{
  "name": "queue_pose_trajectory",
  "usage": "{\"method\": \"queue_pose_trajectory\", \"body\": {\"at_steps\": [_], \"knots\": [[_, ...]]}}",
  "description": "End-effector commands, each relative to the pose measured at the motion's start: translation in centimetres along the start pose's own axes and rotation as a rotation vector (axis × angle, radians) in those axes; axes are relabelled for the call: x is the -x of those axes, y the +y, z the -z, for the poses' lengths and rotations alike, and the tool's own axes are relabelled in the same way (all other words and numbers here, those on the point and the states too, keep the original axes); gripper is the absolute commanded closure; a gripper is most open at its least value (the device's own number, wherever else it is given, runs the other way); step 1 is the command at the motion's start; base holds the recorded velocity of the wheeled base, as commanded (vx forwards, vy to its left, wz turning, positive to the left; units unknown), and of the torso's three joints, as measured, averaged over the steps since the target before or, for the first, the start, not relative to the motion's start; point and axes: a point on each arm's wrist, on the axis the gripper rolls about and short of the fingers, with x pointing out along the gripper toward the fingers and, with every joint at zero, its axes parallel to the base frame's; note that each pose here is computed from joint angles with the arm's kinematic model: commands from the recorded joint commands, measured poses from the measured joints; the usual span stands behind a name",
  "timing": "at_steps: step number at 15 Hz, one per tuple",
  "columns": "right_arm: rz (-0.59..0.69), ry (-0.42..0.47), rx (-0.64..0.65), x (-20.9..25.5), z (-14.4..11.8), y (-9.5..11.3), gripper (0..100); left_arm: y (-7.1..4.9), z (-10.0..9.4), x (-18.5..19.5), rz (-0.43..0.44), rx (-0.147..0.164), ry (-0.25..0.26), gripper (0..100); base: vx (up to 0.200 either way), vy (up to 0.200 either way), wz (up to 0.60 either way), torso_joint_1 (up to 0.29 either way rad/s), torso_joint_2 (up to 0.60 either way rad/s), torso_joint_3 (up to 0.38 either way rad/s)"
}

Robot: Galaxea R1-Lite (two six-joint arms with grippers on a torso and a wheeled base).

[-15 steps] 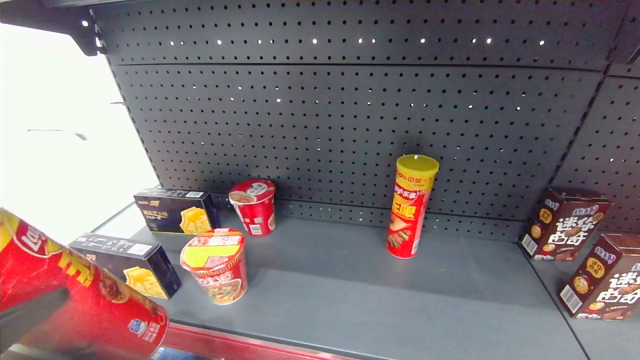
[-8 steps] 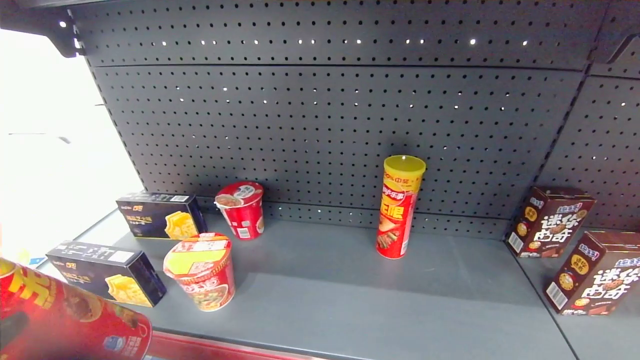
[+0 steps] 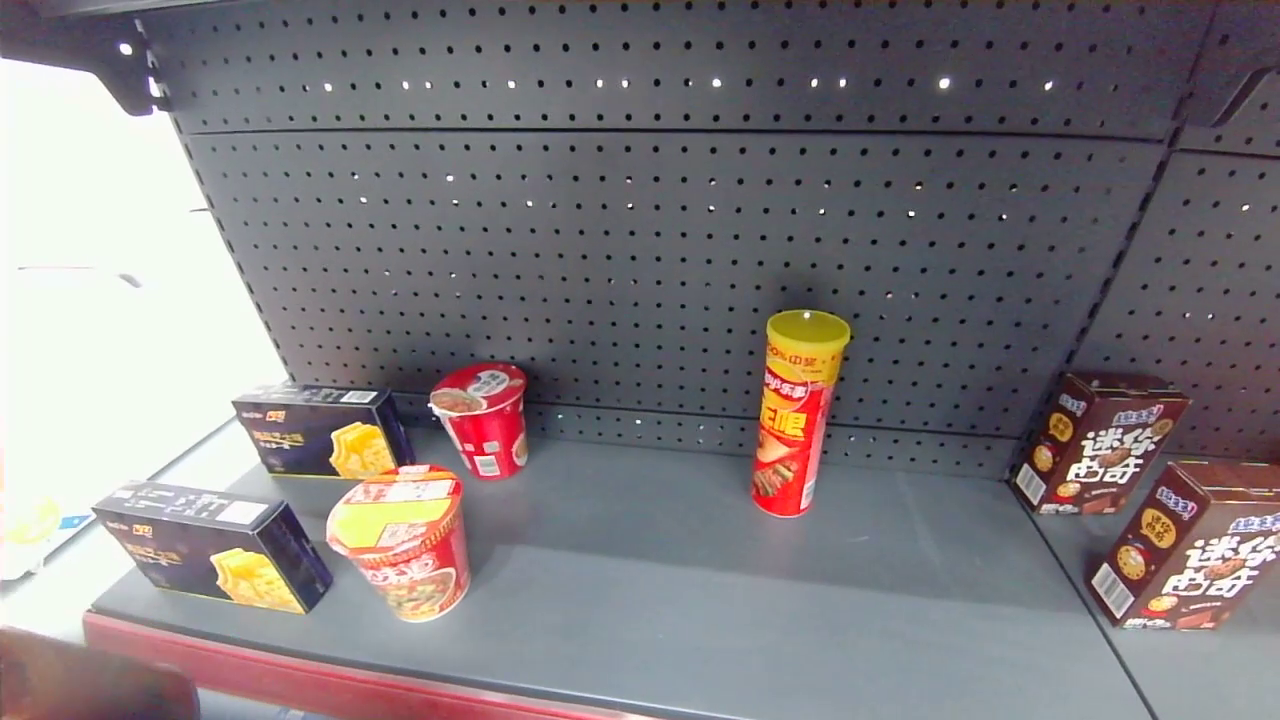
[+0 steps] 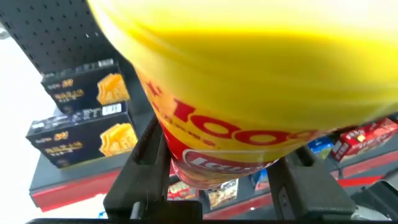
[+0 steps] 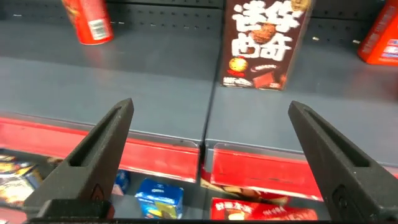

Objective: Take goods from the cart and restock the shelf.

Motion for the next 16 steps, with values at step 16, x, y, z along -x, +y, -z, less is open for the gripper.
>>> {"method": "queue_pose_trajectory", "body": {"at_steps": [16], "knots": [[-0.536, 0.259, 0.033, -14.2, -12.6, 3.0, 0, -0.3, 2.9, 0.6, -0.025, 0.002, 0.078, 100, 0.0, 0.0, 0.0, 0.0, 0.0, 0.0]]}}
